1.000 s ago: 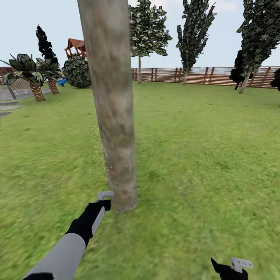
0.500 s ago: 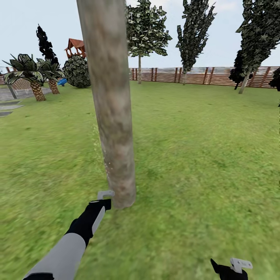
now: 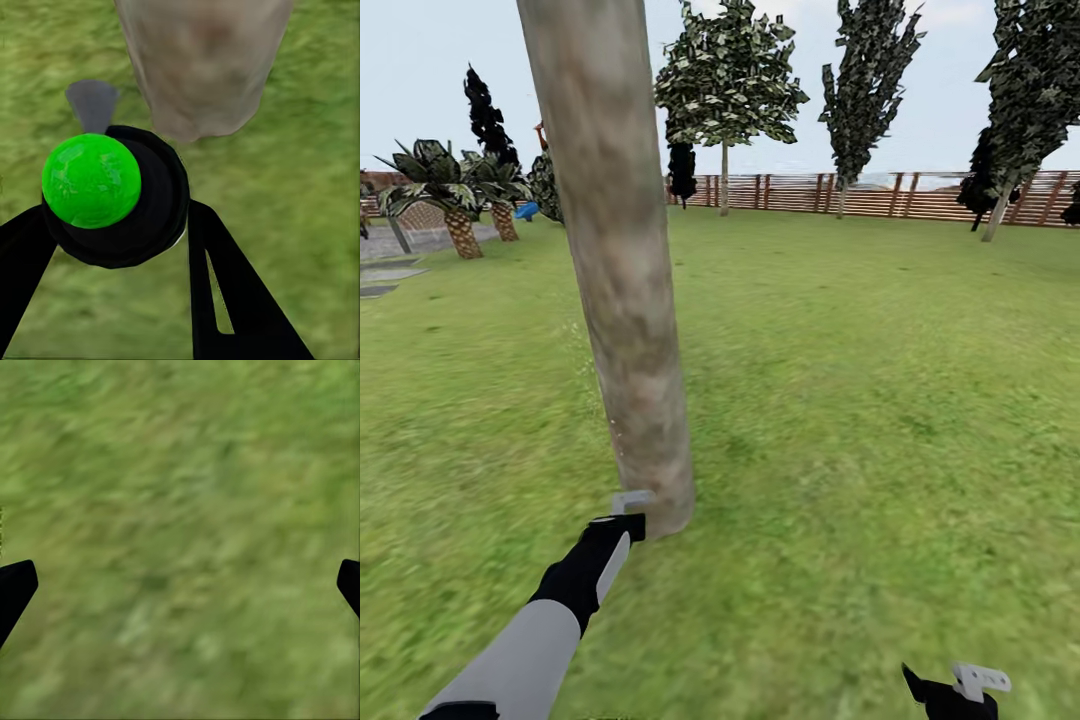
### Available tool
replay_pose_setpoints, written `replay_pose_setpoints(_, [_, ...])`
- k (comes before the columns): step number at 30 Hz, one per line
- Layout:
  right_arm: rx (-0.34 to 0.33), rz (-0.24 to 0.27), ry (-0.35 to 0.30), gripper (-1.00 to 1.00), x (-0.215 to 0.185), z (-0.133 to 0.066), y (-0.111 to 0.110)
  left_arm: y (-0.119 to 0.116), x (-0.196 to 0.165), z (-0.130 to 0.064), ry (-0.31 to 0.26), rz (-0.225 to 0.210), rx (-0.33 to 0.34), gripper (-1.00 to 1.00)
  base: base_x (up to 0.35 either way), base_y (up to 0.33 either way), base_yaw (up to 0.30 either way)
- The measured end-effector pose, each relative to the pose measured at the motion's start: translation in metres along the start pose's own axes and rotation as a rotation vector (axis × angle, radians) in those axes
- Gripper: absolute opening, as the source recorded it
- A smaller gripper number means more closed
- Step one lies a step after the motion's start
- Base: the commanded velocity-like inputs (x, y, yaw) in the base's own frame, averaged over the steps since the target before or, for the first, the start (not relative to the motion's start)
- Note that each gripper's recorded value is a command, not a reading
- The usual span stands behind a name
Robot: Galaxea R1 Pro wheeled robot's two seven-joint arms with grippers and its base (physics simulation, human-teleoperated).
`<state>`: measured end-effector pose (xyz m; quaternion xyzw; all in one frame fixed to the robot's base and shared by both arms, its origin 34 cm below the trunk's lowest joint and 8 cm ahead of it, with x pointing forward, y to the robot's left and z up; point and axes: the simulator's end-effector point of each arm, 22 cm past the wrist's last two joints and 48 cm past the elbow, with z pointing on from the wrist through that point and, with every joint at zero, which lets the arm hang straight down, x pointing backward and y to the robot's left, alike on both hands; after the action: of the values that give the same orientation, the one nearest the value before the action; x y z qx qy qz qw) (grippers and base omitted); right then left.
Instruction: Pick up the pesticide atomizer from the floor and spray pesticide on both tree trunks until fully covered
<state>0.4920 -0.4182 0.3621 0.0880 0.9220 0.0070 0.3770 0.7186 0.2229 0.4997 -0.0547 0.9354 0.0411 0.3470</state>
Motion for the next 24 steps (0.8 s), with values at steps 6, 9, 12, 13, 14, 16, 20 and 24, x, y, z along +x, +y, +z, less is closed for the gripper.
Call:
replay_pose_setpoints(6, [0.004,0.000,-0.002,1.00,-0.001,0.000,-0.002,-0.011,0.003,-0.002,0.037,0.003,0.019,-1.00,0.003,-0.010,0.051])
replay_pose_setpoints(9, [0.005,0.001,-0.003,1.00,-0.001,0.000,-0.002,-0.018,0.006,-0.007,0.133,0.036,0.034,-1.00,0.000,0.000,0.000])
replay_pose_setpoints(12, [0.006,0.002,-0.003,1.00,-0.001,0.000,-0.003,-0.022,-0.020,-0.013,0.147,0.049,0.039,-1.00,0.000,0.000,0.000])
replay_pose_setpoints(13, [0.007,0.002,-0.004,1.00,-0.002,0.000,-0.003,-0.023,-0.027,-0.016,0.168,0.057,0.042,-1.00,0.000,0.000,0.000])
replay_pose_setpoints(14, [0.007,0.002,-0.003,1.00,-0.002,0.000,-0.003,-0.027,-0.033,-0.019,0.174,0.059,0.048,-1.00,0.000,0.000,0.000])
replay_pose_setpoints(16, [0.007,0.001,-0.003,1.00,-0.002,0.000,-0.004,-0.031,-0.043,-0.021,0.168,0.060,0.054,-1.00,0.000,0.000,0.000])
replay_pose_setpoints(20, [0.008,0.001,-0.004,1.00,-0.002,-0.001,-0.004,-0.045,-0.060,-0.027,0.148,0.059,0.073,-1.00,0.000,0.000,0.000])
replay_pose_setpoints(24, [0.008,0.001,-0.003,1.00,-0.002,-0.001,-0.004,-0.041,-0.066,-0.028,0.135,0.057,0.063,-1.00,0.000,0.000,0.000])
